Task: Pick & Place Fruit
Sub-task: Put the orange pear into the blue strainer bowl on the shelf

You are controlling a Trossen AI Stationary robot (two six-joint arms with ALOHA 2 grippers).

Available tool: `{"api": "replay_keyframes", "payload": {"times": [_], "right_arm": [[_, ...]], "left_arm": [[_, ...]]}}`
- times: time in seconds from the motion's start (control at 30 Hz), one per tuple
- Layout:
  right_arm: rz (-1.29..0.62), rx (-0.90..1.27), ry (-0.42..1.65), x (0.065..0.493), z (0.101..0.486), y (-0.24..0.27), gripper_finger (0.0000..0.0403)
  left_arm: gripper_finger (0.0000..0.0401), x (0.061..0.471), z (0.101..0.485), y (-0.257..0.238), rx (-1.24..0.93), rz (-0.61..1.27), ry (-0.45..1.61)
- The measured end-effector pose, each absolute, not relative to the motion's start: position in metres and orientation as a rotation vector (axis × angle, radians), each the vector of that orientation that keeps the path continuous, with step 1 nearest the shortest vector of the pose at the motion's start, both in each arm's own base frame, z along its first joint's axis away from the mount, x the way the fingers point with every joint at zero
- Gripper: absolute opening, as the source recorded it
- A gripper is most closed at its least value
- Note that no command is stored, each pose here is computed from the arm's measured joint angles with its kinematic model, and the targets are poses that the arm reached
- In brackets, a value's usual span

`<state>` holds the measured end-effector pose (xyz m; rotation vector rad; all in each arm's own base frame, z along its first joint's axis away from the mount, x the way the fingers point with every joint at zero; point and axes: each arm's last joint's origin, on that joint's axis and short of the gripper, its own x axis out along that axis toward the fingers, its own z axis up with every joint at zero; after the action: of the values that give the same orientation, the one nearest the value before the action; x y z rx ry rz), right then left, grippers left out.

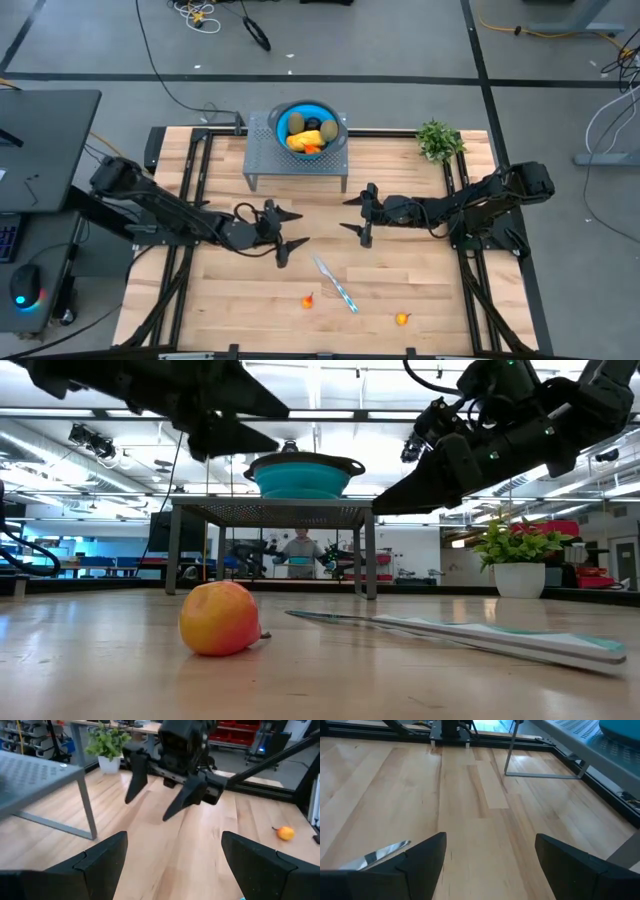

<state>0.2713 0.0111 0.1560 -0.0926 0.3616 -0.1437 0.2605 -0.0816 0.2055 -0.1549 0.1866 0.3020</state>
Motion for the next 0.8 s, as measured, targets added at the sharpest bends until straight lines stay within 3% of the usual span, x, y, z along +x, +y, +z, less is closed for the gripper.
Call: {"api": "replay_keyframes", "payload": {"times": [0.47,0.8], "right_arm": [[-0.167,-0.118,0.362,0.271,0.156,0.009,0.0316],[-0.170,-0.083,0.363,0.271,0.156,0.009,0.0316]], "left_arm": [[0.0332,0.302,0.175,-0.123,-0.115,0.172,0.215],[0.0332,0.304,0.147,-0.157,-0.098,0.063,0.296]]}}
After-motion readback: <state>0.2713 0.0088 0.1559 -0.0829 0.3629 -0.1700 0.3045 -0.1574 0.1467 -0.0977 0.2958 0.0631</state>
